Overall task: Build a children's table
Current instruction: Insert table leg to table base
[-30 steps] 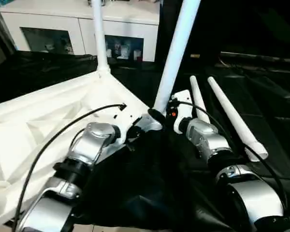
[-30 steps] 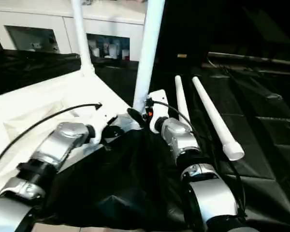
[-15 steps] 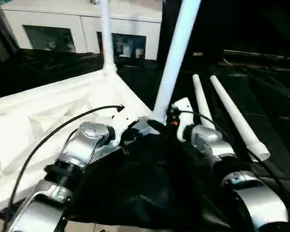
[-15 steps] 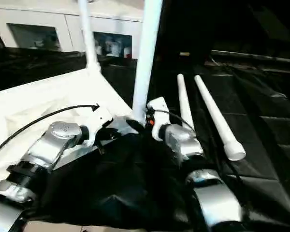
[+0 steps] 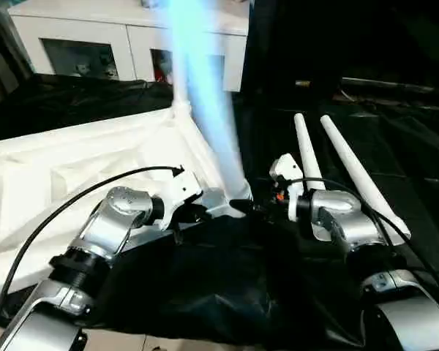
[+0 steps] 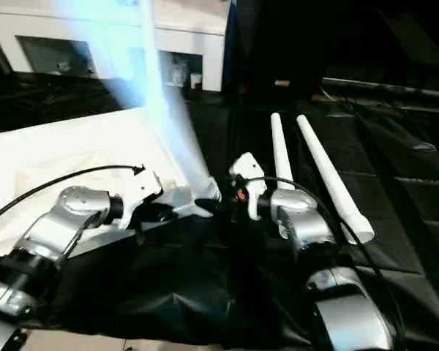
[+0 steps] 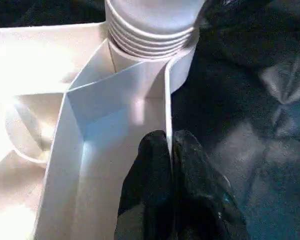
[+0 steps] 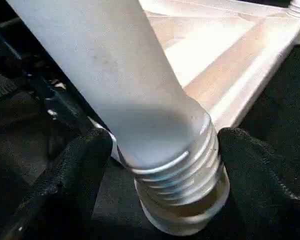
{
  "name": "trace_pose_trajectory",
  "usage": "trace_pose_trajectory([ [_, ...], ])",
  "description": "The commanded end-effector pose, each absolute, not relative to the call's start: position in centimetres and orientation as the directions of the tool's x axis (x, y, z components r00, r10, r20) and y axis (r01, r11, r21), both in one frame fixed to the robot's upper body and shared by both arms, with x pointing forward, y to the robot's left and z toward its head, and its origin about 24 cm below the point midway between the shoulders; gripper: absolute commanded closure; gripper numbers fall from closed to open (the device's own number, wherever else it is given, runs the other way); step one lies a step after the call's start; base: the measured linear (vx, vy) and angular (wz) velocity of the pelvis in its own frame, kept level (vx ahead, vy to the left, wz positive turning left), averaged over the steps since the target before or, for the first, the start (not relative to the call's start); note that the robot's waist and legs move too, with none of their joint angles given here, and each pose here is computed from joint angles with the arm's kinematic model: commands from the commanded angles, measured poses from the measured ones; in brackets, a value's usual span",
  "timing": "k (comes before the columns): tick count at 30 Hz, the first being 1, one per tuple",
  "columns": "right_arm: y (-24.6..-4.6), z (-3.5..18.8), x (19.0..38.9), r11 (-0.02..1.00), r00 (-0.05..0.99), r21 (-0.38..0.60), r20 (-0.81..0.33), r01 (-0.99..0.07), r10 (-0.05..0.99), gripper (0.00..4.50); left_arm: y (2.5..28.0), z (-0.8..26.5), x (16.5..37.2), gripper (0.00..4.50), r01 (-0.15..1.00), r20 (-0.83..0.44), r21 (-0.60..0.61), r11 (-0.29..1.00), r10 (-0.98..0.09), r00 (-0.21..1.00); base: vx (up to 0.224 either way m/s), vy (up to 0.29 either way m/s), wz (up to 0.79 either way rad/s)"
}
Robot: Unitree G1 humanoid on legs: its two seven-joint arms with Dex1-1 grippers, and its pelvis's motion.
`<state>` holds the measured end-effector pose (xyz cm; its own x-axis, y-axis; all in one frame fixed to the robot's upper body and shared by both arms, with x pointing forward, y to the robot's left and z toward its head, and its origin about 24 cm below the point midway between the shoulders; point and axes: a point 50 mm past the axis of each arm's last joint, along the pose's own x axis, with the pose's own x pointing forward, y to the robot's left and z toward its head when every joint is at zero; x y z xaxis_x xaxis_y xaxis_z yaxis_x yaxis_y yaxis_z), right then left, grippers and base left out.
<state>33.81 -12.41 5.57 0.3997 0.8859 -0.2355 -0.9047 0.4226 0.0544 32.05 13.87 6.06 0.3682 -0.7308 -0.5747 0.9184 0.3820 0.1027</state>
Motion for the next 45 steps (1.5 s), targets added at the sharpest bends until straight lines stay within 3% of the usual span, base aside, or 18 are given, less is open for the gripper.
trace_pose_trajectory([
  [1,-12.2,5.0,33.3,0.389,0.357,0.082,-0.26,-0.917,0.897,0.78,13.1,6.0,31.6,4.5,0.942,-0.582,0.099,0.32,-0.749,0.316,0.0,0.0,0.0],
  [12,-10.6,4.1,32.6,0.388,0.35,0.144,-0.233,-0.91,0.907,1.6,13.3,6.0,31.5,4.5,0.947,-0.589,0.105,0.304,-0.749,0.305,0.0,0.0,0.0],
  [23,-11.2,3.5,32.1,0.391,0.348,0.155,-0.246,-0.907,0.905,2.07,13.8,5.7,31.5,4.5,0.941,-0.603,0.132,0.313,-0.728,0.326,0.0,0.0,0.0],
  [26,-11.4,3.3,31.9,0.394,0.349,0.157,-0.251,-0.906,0.903,2.39,13.8,5.8,31.6,4.5,0.937,-0.596,0.144,0.319,-0.728,0.339,0.0,0.0,0.0],
  [31,-11.4,3.0,31.7,0.4,0.353,0.159,-0.256,-0.903,0.9,2.76,13.8,6.3,31.9,4.5,0.921,-0.547,0.167,0.352,-0.744,0.383,0.0,0.0,0.0],
  [33,-11.5,2.9,31.6,0.41,0.363,0.153,-0.261,-0.899,0.894,2.85,14.1,8.1,32.7,4.5,0.868,-0.434,0.177,0.465,-0.754,0.493,0.0,0.0,0.0],
  [36,-11.6,2.9,31.6,0.418,0.371,0.149,-0.263,-0.896,0.891,3.12,14.7,9.0,33.2,3.93,0.826,-0.401,0.11,0.553,-0.736,0.546,0.0,0.0,0.0],
  [40,-11.6,3.1,31.8,0.424,0.379,0.134,-0.269,-0.896,0.885,3.42,16.2,10.3,33.0,3.68,0.81,-0.415,0.021,0.586,-0.732,0.54,0.0,0.0,0.0],
  [45,-11.5,3.6,32.3,0.427,0.388,0.101,-0.272,-0.898,0.881,3.82,17.3,10.6,32.8,3.26,0.772,-0.447,-0.003,0.636,-0.691,0.568,0.0,0.0,0.0],
])
